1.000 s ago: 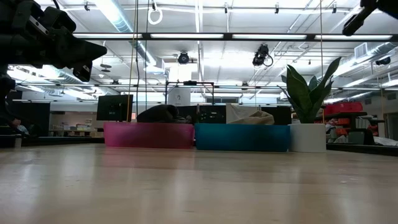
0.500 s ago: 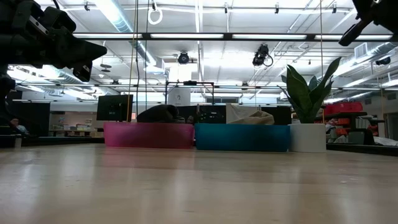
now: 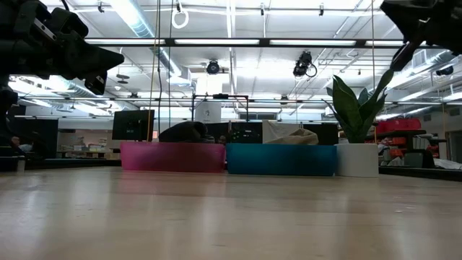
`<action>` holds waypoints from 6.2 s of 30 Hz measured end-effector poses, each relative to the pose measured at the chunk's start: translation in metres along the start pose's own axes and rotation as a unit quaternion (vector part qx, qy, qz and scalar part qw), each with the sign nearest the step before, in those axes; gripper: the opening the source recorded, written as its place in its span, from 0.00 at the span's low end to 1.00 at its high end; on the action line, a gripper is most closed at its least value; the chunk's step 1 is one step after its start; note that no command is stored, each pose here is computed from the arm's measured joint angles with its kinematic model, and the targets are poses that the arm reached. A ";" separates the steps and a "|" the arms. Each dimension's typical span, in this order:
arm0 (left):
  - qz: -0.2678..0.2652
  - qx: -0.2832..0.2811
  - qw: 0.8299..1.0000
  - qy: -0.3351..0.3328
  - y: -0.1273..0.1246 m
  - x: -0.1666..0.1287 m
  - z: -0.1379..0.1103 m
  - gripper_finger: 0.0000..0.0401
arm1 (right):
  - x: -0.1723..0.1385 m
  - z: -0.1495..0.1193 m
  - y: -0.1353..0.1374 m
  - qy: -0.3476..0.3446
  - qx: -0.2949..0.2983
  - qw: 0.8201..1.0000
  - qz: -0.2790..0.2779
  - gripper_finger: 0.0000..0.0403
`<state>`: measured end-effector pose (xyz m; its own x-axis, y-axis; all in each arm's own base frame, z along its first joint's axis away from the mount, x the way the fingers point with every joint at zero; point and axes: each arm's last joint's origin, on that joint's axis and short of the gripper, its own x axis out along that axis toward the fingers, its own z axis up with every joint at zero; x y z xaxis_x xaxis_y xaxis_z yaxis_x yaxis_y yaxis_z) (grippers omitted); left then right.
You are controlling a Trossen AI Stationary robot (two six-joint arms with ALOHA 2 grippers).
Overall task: Pick & Place hat
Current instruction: Return to Home Position
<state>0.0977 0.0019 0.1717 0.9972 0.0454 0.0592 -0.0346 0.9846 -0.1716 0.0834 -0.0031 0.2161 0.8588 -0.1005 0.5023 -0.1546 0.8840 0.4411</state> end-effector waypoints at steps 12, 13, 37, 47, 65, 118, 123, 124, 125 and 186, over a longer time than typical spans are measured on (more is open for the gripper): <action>0.000 0.000 1.000 0.000 0.000 0.000 0.000 0.01 | -0.001 -0.015 -0.007 0.089 -0.123 0.988 -0.010 0.07; 0.000 0.000 1.000 0.000 0.000 0.000 0.000 0.01 | -0.002 -0.016 -0.007 0.094 -0.146 0.985 -0.008 0.06; 0.000 0.000 1.000 0.000 0.000 0.000 0.000 0.01 | -0.011 -0.040 -0.019 0.243 -0.272 0.931 -0.010 0.00; 0.000 0.000 1.000 0.000 0.000 0.000 0.000 0.01 | -0.012 -0.042 -0.020 0.254 -0.297 0.921 -0.003 0.00; 0.000 0.000 1.000 0.000 0.000 0.000 0.000 0.01 | -0.011 -0.043 -0.021 0.260 -0.295 0.919 -0.005 0.08; 0.000 0.000 1.000 0.000 0.000 0.000 0.000 0.01 | -0.011 -0.043 -0.021 0.260 -0.295 0.919 -0.005 0.08; 0.000 0.000 1.000 0.000 0.000 0.000 0.000 0.01 | -0.011 -0.043 -0.021 0.260 -0.295 0.919 -0.005 0.08; 0.000 0.000 1.000 0.000 0.000 0.000 0.000 0.01 | -0.011 -0.043 -0.021 0.260 -0.295 0.919 -0.005 0.08; 0.000 0.000 1.000 0.000 0.000 0.000 0.000 0.01 | -0.011 -0.043 -0.021 0.260 -0.295 0.919 -0.005 0.08; 0.000 0.000 1.000 0.000 0.000 0.000 0.000 0.01 | -0.011 -0.043 -0.021 0.260 -0.295 0.919 -0.005 0.08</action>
<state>0.0977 0.0019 0.1717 0.9972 0.0454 0.0596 -0.0346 0.9846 -0.1713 0.0980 -0.0006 0.1690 0.9999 -0.0130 0.0093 0.0139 0.9934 -0.1135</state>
